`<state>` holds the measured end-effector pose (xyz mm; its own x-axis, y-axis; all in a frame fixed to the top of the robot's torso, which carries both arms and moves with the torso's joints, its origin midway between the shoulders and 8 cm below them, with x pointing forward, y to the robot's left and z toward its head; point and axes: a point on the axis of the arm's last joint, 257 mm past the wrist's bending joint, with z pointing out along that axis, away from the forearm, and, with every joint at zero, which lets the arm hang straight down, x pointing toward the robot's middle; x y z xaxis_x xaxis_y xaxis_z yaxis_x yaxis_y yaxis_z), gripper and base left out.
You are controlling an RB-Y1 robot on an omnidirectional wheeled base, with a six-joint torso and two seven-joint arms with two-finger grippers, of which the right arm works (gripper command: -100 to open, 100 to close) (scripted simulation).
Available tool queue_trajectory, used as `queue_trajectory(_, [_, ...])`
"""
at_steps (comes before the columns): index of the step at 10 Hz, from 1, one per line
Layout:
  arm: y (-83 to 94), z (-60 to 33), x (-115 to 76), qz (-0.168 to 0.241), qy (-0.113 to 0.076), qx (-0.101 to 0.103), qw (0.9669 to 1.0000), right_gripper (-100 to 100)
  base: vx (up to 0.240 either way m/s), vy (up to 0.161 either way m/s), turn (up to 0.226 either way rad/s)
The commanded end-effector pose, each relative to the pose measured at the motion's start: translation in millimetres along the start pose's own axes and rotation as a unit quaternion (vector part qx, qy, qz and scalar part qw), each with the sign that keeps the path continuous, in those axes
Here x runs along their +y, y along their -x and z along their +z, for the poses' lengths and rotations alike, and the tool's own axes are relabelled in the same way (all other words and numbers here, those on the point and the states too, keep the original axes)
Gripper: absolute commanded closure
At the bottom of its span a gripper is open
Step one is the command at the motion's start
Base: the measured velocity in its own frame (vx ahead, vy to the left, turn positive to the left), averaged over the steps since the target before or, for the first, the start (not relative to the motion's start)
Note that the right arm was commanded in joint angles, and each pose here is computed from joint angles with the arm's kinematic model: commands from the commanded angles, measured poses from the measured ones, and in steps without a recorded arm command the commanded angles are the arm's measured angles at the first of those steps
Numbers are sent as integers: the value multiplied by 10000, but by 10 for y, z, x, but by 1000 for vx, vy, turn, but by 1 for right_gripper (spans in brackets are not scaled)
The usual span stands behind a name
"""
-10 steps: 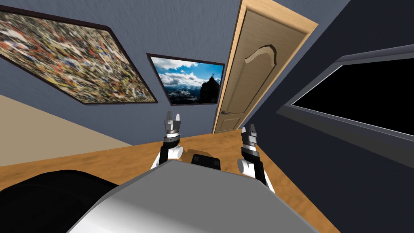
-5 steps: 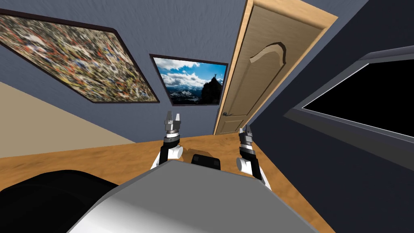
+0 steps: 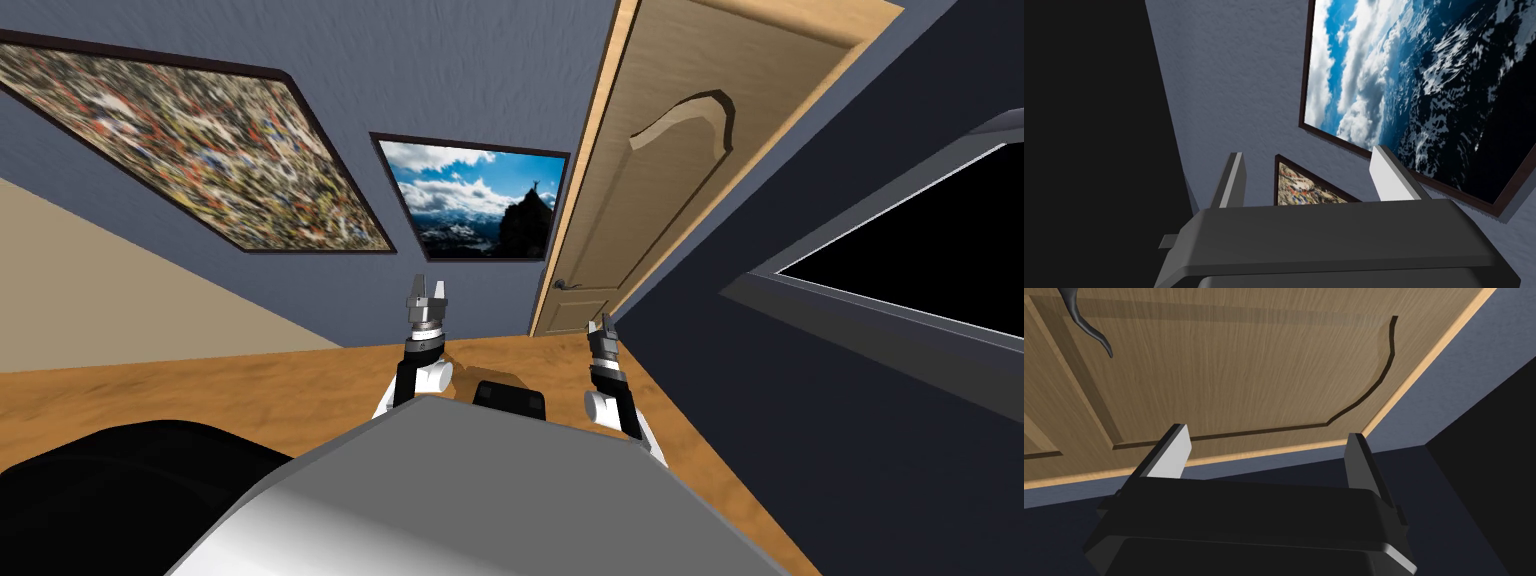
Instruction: Pull the door open
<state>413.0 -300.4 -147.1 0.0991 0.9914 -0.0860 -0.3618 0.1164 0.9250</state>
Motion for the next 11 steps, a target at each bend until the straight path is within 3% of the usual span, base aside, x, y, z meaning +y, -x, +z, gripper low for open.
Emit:
queue_trajectory(1, [-10,9,-130,38,-71,55,10000,-100,66,-48,152])
queue_trajectory(8, [44,-52,-576,70,-427,139,9990,-100,44,-35,75])
queue_trajectory(11, [117,-66,-863,94,-625,212,9978,-100,67,-66,162])
